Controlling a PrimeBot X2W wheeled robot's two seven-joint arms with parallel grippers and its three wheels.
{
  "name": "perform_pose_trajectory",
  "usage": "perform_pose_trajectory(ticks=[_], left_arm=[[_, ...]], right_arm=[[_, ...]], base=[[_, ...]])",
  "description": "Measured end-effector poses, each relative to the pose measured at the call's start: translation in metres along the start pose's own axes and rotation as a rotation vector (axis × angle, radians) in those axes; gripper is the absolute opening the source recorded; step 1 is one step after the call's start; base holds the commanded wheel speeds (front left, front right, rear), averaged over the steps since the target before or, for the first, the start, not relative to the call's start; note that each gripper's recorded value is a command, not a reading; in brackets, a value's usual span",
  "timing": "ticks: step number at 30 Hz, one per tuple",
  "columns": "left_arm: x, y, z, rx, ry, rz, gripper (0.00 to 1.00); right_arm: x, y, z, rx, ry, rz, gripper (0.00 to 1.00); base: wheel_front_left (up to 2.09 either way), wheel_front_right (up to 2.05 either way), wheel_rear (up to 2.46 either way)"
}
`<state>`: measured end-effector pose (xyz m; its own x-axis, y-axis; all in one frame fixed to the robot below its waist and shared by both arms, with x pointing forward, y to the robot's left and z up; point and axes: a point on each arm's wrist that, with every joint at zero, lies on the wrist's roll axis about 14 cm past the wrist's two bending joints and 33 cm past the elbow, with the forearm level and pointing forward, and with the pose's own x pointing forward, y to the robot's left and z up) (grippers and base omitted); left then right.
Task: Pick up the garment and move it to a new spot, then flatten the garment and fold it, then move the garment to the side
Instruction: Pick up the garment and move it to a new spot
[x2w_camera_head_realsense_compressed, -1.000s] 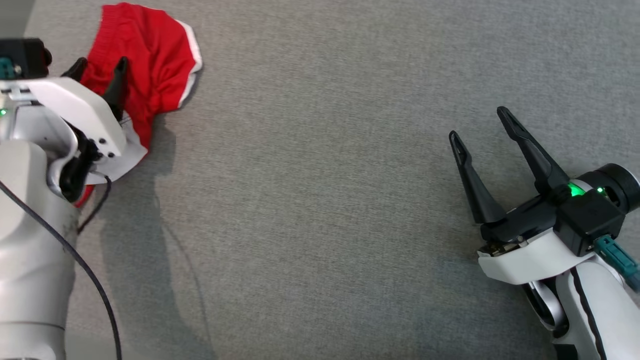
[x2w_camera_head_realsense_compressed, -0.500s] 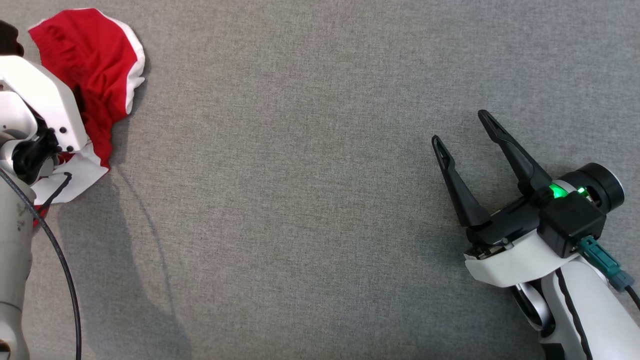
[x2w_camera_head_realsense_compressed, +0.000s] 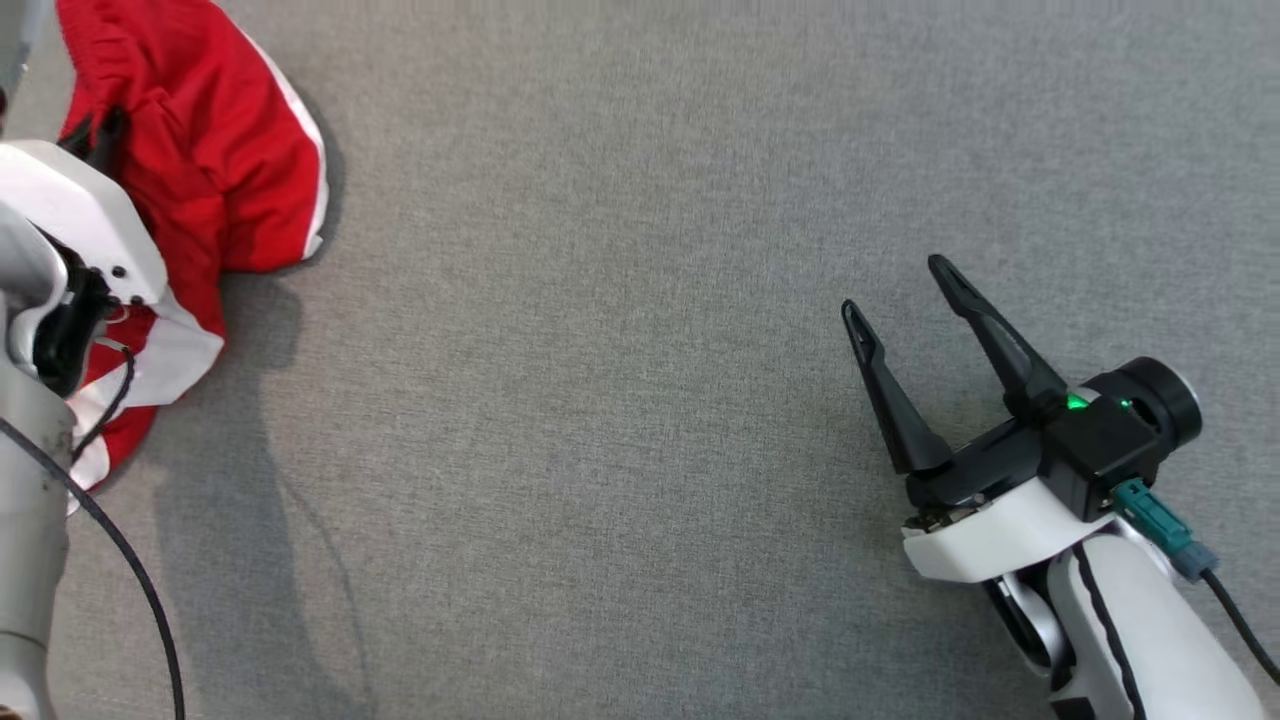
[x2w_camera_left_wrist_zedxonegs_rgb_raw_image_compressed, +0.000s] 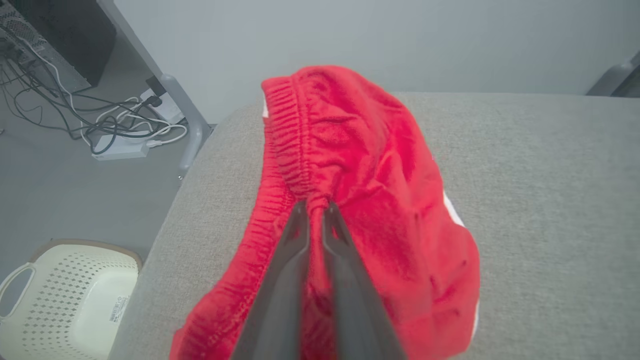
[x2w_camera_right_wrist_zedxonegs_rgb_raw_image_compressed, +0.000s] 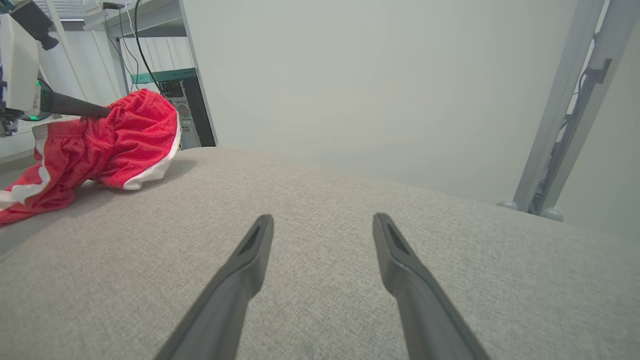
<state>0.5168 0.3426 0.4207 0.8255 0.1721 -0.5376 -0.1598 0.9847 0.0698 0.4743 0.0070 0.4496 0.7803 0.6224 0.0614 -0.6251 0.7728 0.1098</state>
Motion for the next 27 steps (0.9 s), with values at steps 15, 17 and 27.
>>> perform_pose_trajectory(ticks=[15,17,27], left_arm=[[-0.101,-0.025,0.151,-0.095,-0.705,-0.097,0.0],[-0.117,-0.038,0.167,-0.105,-0.777,-0.134,0.0],[-0.167,-0.166,0.203,-0.146,-0.95,-0.455,0.0]], right_arm=[[-0.026,0.019,0.068,-0.023,-0.113,-0.053,1.0],[-0.033,0.017,0.076,-0.032,-0.128,-0.072,1.0],[-0.07,-0.028,0.108,-0.102,-0.186,-0.239,1.0]], base=[[0.0,0.0,0.0],[0.0,0.0,0.0],[0.0,0.0,0.0]])
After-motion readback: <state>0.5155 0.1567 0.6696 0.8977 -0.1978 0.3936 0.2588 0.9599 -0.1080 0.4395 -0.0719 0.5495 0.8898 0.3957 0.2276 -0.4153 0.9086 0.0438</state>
